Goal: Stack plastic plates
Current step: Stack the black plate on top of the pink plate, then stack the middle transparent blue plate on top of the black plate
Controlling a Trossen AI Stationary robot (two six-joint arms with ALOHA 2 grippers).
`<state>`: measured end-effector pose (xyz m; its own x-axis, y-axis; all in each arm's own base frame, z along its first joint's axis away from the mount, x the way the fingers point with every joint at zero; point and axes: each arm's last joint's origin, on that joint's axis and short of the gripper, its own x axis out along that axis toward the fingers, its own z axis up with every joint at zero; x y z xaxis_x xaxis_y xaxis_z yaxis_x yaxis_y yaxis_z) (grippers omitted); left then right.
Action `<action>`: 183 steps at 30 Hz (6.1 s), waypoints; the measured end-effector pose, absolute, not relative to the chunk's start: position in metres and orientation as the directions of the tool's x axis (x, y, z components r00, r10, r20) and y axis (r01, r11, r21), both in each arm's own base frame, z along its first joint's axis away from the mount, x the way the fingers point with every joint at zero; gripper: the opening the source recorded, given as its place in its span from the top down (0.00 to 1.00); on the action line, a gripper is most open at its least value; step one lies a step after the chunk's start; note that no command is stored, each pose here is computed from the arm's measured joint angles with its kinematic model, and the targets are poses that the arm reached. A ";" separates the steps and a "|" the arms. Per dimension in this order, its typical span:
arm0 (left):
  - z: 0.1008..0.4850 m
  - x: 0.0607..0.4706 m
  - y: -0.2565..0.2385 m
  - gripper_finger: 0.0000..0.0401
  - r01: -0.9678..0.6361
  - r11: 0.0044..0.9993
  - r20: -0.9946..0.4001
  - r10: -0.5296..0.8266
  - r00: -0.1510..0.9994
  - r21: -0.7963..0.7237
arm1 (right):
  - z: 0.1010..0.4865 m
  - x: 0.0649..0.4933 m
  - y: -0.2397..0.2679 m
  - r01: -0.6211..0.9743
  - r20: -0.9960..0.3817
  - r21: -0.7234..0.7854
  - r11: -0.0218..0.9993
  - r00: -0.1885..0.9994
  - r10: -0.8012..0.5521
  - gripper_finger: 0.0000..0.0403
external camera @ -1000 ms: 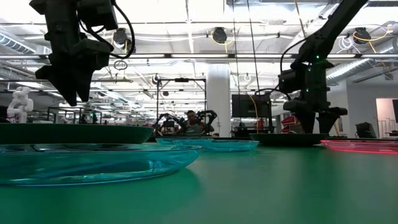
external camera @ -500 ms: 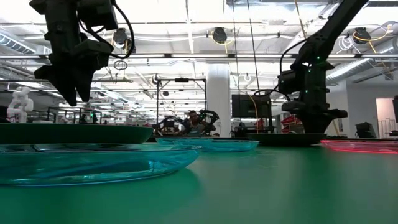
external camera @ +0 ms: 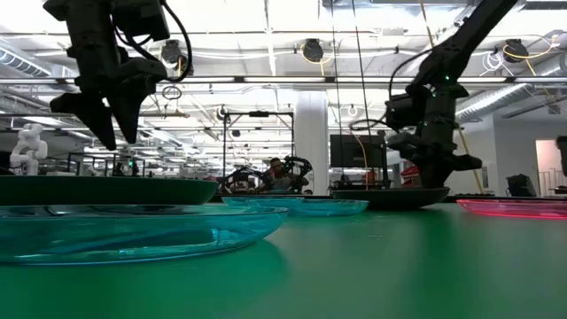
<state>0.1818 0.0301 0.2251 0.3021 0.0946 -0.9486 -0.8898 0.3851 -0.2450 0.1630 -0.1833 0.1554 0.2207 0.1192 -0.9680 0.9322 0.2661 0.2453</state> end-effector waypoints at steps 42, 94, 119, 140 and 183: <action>0.291 0.218 0.045 0.20 -0.739 0.223 -0.707 0.216 0.674 -0.636 | 0.265 0.296 -0.111 0.790 -0.854 0.475 0.387 0.520 -0.012 0.99; 0.276 0.243 0.050 0.95 -0.733 0.354 -0.698 0.246 0.672 -0.581 | 0.272 0.314 -0.090 0.761 -0.788 0.545 0.352 0.608 -0.097 0.97; 0.289 0.195 0.036 0.97 -0.743 0.414 -0.801 0.052 0.597 -0.526 | 0.271 0.311 -0.085 0.706 -0.804 0.547 0.450 0.592 0.048 0.27; 0.277 0.155 0.031 0.97 -0.781 0.586 -0.959 0.025 0.282 -0.215 | 0.261 0.298 -0.078 0.711 -0.889 0.415 0.567 0.448 0.089 0.25; 0.231 0.153 0.046 0.65 -0.791 0.591 -0.964 0.081 0.255 -0.160 | 0.172 0.339 -0.066 0.797 -0.975 0.219 0.563 0.203 0.091 0.49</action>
<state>0.1533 0.0459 0.2311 0.2549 0.0807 -0.9636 -0.7906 0.5912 -0.1596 0.3393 -0.0662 0.1718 0.2035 0.0910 -0.9748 0.7969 0.5631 0.2189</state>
